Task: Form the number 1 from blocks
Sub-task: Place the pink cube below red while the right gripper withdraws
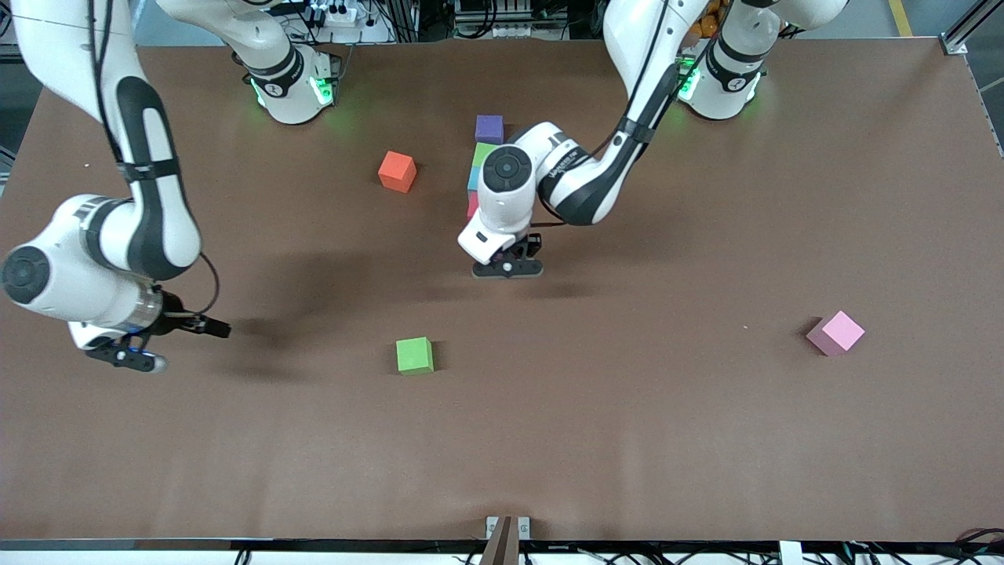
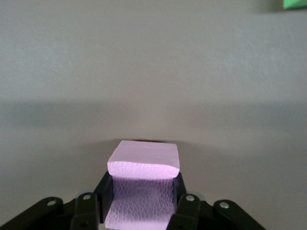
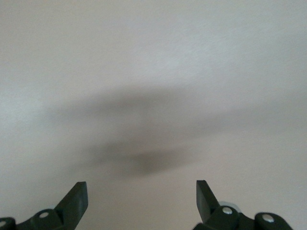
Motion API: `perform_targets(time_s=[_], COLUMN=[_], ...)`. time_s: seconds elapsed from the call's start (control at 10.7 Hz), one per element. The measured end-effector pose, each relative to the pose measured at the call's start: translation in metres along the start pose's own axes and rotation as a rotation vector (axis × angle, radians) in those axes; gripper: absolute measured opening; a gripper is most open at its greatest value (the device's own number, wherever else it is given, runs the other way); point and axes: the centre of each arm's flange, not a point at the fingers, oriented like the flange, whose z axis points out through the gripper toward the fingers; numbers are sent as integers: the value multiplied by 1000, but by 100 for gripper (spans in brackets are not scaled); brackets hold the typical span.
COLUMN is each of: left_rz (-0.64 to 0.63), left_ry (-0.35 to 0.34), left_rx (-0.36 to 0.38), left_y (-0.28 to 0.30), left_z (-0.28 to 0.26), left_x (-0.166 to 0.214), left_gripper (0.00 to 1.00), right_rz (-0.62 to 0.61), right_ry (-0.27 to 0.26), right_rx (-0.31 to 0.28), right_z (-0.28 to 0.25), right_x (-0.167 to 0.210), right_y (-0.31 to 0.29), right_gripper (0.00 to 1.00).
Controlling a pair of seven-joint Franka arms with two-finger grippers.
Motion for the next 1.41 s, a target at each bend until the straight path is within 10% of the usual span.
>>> perform_targets(time_s=[1.03, 1.41], left_rz=[51, 16], left_ry=[-7, -7], left_rx=[10, 12], left_y=[25, 30], left_z=[10, 15], left_x=[-34, -37], left_gripper=[53, 53], right_rz=[-296, -395], right_ry=[-62, -160], right_rx=[-20, -20], right_z=[-13, -17], right_x=[-46, -72], right_y=[-17, -69], right_gripper=[100, 100])
